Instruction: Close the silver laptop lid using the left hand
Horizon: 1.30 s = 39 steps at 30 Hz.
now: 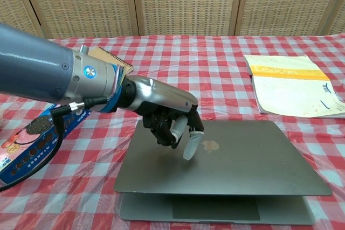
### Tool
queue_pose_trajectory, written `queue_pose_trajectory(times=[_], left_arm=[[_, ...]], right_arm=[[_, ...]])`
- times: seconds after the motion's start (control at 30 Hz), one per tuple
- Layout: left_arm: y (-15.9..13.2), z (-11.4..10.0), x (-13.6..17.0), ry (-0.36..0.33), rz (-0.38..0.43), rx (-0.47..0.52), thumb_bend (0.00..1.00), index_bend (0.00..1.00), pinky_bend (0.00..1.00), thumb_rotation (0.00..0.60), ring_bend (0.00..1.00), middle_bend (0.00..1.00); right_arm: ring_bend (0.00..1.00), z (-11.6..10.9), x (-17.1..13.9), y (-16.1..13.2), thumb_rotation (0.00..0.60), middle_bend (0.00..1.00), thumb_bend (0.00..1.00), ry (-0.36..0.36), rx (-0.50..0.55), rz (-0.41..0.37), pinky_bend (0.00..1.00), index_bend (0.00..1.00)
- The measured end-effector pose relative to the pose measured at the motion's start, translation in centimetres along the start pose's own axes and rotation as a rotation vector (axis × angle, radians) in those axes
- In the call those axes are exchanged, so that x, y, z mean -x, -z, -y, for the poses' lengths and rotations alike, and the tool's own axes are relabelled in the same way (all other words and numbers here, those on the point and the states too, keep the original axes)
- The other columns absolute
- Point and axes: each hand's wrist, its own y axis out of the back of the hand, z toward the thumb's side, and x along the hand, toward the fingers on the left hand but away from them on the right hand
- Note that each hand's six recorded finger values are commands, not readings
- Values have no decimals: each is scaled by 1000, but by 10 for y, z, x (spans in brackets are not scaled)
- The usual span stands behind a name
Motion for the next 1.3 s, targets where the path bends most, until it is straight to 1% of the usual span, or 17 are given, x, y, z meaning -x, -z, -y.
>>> queue_pose_trajectory(times=[0.27,0.83,0.93,1.03,1.1,1.13,1.23,1.27,1.3], left_arm=[[10,12,-9,24,-18,-1,1000,540,452,600,405,353],[26,22,-10,61,-56,-10,1000,525,439,600,405,344],[26,21,-9,57,-57,-7,1000,522,438,600,396,316],[25,18,-6,42,-50,7,1000,507,428,600,358,263],[23,14,-3,22,-40,26,976,469,409,600,326,228],[22,12,-2,9,-34,37,935,422,382,600,293,195],[17,1,7,-46,-8,75,795,261,281,600,162,63],[15,-5,13,-77,8,92,728,188,230,600,95,22],[14,-7,15,-91,14,99,675,138,193,600,59,6]], right_arm=[[0,0,0,1,600,0,728,-2,0,3,0,14],[0,2,1,0,600,0,728,-6,-3,2,0,14],[0,3,0,-1,600,0,728,-7,-5,-2,0,14],[0,2,0,-2,600,0,728,-4,-4,-2,0,14],[0,1,0,-2,600,0,728,2,-3,-3,0,13],[0,0,0,-2,600,0,728,4,-2,-4,0,13],[0,0,-1,-3,600,0,728,7,-1,-9,0,11],[0,0,-1,-3,600,0,728,7,-2,-10,0,9],[0,0,-1,-3,600,0,728,7,-2,-10,0,8]])
